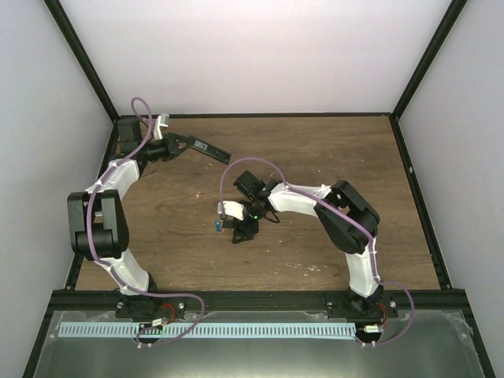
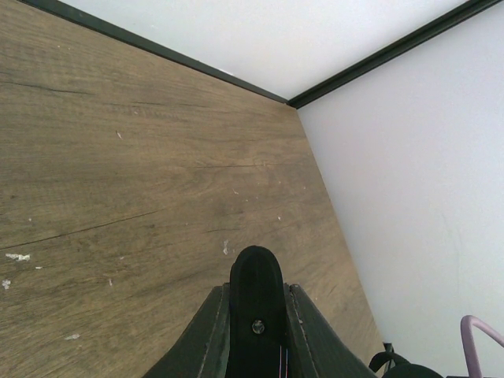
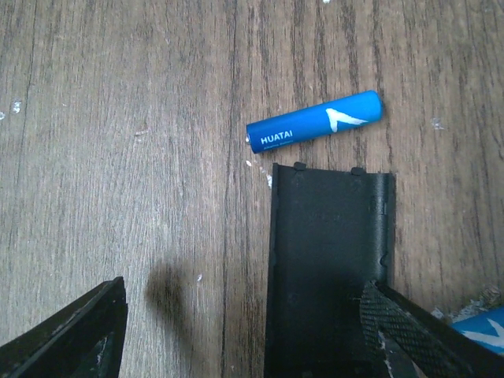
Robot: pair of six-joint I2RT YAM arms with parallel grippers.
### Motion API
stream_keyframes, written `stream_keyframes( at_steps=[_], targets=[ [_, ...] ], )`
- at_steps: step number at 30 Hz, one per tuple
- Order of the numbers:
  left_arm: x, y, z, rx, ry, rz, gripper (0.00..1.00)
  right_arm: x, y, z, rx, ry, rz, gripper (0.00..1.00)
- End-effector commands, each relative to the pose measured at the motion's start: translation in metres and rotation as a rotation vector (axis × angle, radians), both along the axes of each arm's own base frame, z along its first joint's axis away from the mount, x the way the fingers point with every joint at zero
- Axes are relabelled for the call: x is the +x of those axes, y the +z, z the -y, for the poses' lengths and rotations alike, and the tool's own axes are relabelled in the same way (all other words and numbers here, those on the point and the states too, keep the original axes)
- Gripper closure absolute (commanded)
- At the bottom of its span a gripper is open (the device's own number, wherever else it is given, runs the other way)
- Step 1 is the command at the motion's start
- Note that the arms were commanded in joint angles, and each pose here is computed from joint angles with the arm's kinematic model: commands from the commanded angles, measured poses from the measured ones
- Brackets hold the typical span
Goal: Load the batteries into the remote control
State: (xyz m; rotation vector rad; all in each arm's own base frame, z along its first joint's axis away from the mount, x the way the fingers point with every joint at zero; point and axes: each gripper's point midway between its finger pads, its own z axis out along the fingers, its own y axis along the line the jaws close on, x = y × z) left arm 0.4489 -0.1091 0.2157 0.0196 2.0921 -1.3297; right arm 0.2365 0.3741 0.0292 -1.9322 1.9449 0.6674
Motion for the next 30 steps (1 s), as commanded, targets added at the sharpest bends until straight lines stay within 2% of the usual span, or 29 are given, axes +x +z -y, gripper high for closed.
stream_keyframes(
  at_steps=[1,12,30],
  targets=[
    [0.001,0.006,0.001,-0.007,-0.012,0.029,0.99,0.004,0.015,-0.007,0.024,0.011,0.035,0.27],
    [0.0,0.006,0.0,-0.005,-0.009,0.029,0.99,0.004,0.036,-0.011,0.074,0.017,0.059,0.27],
    [0.002,0.007,0.0,-0.007,-0.011,0.029,0.99,0.007,0.011,-0.01,0.018,0.013,0.033,0.26]
  ],
)
